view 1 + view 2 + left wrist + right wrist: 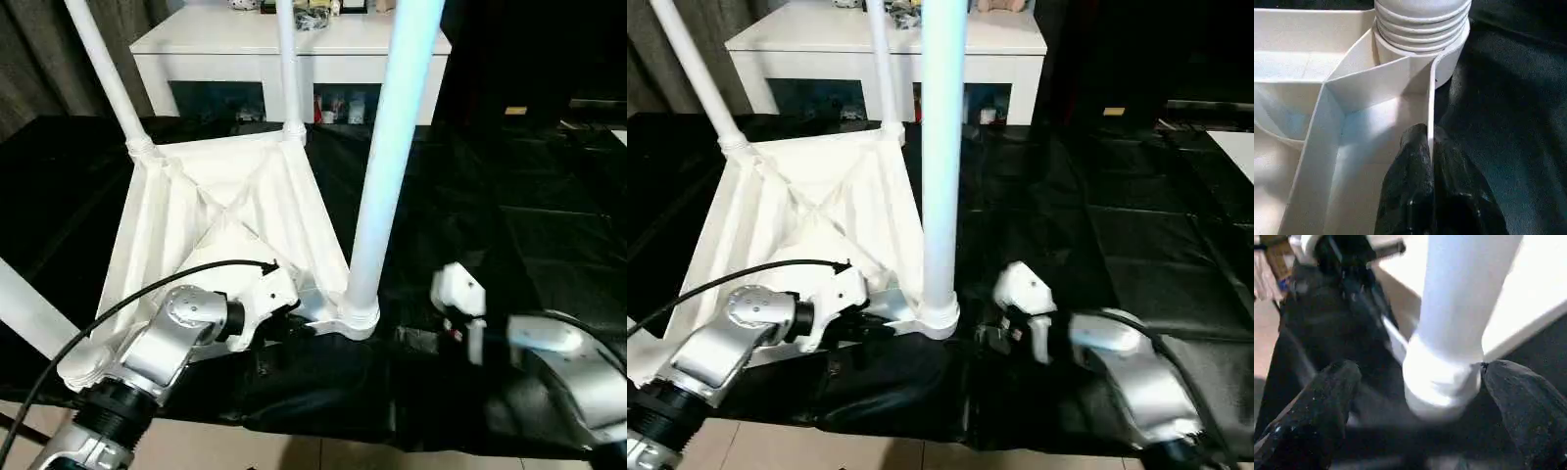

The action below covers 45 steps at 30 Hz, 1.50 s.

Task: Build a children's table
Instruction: Rotate table base, then rotate leg to tighten

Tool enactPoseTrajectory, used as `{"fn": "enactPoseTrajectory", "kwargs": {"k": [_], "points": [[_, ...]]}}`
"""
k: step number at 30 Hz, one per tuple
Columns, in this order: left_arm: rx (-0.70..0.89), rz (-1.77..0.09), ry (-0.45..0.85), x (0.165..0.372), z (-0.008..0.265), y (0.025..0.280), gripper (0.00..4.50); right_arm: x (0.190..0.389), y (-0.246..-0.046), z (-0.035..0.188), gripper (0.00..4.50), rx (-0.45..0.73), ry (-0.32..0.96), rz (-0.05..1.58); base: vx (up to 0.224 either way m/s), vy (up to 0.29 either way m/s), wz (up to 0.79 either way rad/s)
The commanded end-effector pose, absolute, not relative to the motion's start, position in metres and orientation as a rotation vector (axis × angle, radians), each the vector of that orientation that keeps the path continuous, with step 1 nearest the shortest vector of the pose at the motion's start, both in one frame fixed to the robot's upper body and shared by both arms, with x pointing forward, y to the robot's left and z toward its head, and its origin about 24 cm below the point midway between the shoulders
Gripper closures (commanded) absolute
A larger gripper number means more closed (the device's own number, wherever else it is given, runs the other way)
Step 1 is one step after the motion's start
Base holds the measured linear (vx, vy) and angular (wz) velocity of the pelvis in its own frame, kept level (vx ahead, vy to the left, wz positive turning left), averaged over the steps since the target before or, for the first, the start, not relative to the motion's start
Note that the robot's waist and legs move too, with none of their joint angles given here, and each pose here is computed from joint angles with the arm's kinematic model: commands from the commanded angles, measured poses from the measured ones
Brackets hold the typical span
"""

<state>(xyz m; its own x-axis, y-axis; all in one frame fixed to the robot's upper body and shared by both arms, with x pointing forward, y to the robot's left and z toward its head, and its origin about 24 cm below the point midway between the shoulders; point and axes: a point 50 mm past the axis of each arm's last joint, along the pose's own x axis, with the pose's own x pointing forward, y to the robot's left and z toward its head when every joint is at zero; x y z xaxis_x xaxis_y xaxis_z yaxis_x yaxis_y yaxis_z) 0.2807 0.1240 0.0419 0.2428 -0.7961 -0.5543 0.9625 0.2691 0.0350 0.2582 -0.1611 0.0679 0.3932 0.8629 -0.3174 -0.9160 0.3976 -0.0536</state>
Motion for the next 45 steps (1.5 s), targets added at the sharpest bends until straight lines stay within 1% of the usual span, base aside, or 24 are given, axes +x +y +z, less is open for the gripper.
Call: {"fn": "enactPoseTrajectory", "kwargs": {"k": [1,3,8,21,22,24,27,29,30,31,33,34,35,36,38,40,41,42,45], "points": [[0.399,-1.239,0.552,0.274,0.025,0.122,4.44,0.265,-0.156,0.070,0.00,-0.264,0.242,1.117,0.000,0.000,0.00],[0.410,-1.235,0.547,0.275,0.026,0.120,4.44,0.273,-0.148,0.066,0.00,-0.311,0.239,1.076,0.000,0.000,0.00],[0.425,-1.235,0.545,0.277,0.028,0.121,4.44,0.278,-0.141,0.065,0.00,-0.292,0.240,1.083,0.000,0.000,0.00],[0.445,-1.220,0.567,0.278,0.028,0.131,4.44,0.284,-0.145,0.065,0.00,-0.309,0.243,1.077,0.000,0.000,0.00],[0.445,-1.221,0.568,0.278,0.028,0.131,4.48,0.284,-0.145,0.064,0.17,-0.311,0.243,1.080,0.000,0.000,0.00],[0.446,-1.221,0.569,0.277,0.028,0.131,4.48,0.284,-0.145,0.064,0.17,-0.319,0.243,1.086,0.000,0.000,0.00],[0.449,-1.223,0.573,0.277,0.027,0.132,4.50,0.284,-0.143,0.062,0.55,-0.323,0.245,1.099,0.000,0.000,0.00],[0.450,-1.224,0.575,0.277,0.027,0.132,4.50,0.284,-0.141,0.061,0.60,-0.327,0.244,1.109,0.000,0.000,0.00],[0.451,-1.224,0.576,0.276,0.027,0.132,4.50,0.284,-0.141,0.060,0.87,-0.333,0.244,1.113,0.000,0.000,0.00],[0.451,-1.225,0.576,0.276,0.027,0.132,4.50,0.284,-0.140,0.060,0.87,-0.334,0.244,1.114,0.000,0.000,0.00],[0.452,-1.224,0.578,0.277,0.027,0.133,4.50,0.284,-0.139,0.059,1.06,-0.339,0.246,1.128,0.000,0.000,0.00],[0.453,-1.224,0.579,0.277,0.027,0.133,4.50,0.284,-0.139,0.059,1.06,-0.342,0.247,1.131,0.000,0.000,0.00],[0.455,-1.224,0.581,0.277,0.027,0.134,4.50,0.284,-0.139,0.059,1.25,-0.343,0.247,1.133,0.000,0.000,0.00],[0.457,-1.223,0.582,0.276,0.027,0.134,4.50,0.284,-0.140,0.058,1.25,-0.345,0.248,1.137,0.000,0.000,0.00],[0.458,-1.225,0.586,0.276,0.027,0.135,4.50,0.284,-0.140,0.057,1.48,-0.349,0.251,1.144,0.000,0.000,0.00],[0.460,-1.232,0.594,0.275,0.026,0.136,4.50,0.284,-0.140,0.056,1.53,-0.352,0.258,1.149,0.000,0.000,0.00],[0.460,-1.232,0.595,0.274,0.026,0.136,4.50,0.284,-0.141,0.055,1.71,-0.353,0.259,1.150,0.000,0.000,0.00],[0.459,-1.233,0.598,0.274,0.026,0.137,4.50,0.284,-0.141,0.055,1.78,-0.352,0.260,1.150,0.000,0.000,0.00],[0.452,-1.225,0.601,0.272,0.025,0.136,4.50,0.284,-0.140,0.053,1.85,-0.330,0.261,1.127,0.000,0.000,0.00]]}}
